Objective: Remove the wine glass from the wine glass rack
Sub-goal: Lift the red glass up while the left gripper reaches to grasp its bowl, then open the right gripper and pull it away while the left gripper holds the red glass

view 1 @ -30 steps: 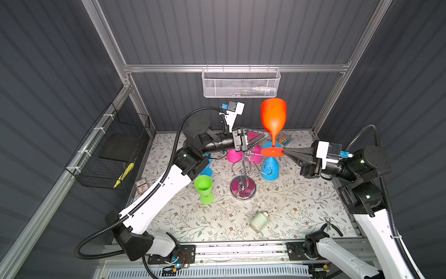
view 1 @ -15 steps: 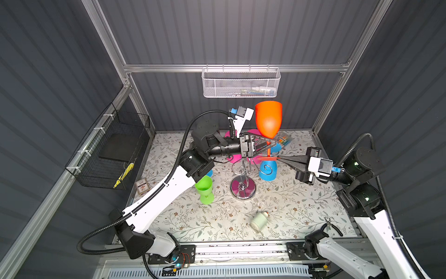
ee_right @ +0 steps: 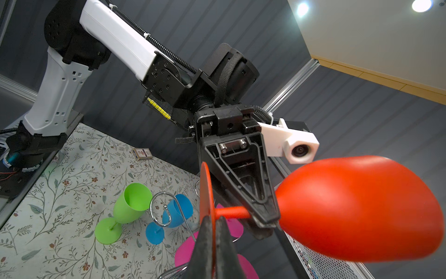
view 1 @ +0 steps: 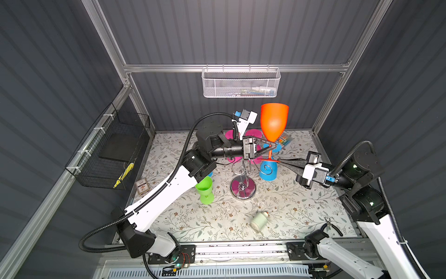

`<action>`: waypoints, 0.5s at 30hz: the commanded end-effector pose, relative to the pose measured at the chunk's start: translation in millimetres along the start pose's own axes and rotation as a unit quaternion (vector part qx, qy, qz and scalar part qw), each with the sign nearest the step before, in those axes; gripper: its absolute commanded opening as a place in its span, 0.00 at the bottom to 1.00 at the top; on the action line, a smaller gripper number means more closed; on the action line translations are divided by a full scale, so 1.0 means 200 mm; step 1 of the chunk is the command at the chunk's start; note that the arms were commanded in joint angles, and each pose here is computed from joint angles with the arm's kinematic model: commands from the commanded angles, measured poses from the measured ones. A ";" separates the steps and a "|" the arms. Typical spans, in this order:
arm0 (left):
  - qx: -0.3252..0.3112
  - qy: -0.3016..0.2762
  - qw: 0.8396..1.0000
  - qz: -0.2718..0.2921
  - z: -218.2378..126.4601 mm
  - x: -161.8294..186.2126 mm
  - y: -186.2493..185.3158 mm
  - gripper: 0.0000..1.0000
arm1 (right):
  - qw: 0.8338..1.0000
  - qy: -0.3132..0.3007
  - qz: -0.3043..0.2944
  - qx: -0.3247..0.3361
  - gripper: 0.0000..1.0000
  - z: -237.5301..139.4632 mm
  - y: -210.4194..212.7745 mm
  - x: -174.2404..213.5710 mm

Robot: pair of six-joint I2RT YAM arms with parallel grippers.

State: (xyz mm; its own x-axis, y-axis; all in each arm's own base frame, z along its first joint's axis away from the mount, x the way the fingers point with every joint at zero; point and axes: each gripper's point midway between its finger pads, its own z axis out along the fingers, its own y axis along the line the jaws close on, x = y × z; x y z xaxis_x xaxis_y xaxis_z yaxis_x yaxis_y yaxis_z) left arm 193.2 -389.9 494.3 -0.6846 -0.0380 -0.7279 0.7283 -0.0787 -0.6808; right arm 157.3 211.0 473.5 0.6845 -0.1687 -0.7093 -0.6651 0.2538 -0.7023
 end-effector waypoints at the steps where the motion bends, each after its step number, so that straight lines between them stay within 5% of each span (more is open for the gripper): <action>1: 0.014 0.008 1.000 0.005 0.03 0.01 -0.03 0.17 | 1.000 0.007 -0.013 -0.009 0.00 -0.01 0.02 -0.02; 11: 0.008 -0.010 1.000 0.010 0.02 -0.02 -0.03 0.00 | 0.999 0.024 -0.020 -0.008 0.00 -0.01 0.03 0.01; 15: -0.014 -0.034 0.999 0.032 -0.01 -0.05 -0.03 0.00 | 0.999 0.029 -0.017 0.004 0.28 -0.03 0.03 0.01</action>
State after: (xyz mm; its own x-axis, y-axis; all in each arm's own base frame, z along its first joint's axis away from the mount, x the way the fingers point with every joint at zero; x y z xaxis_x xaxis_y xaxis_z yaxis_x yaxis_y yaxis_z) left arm 196.2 -395.4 488.9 -0.6982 -0.0389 -0.7148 0.7157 -0.0620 -0.6957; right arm 160.7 208.2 467.3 0.7001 -0.2411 -0.6721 -0.6226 0.2547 -0.7400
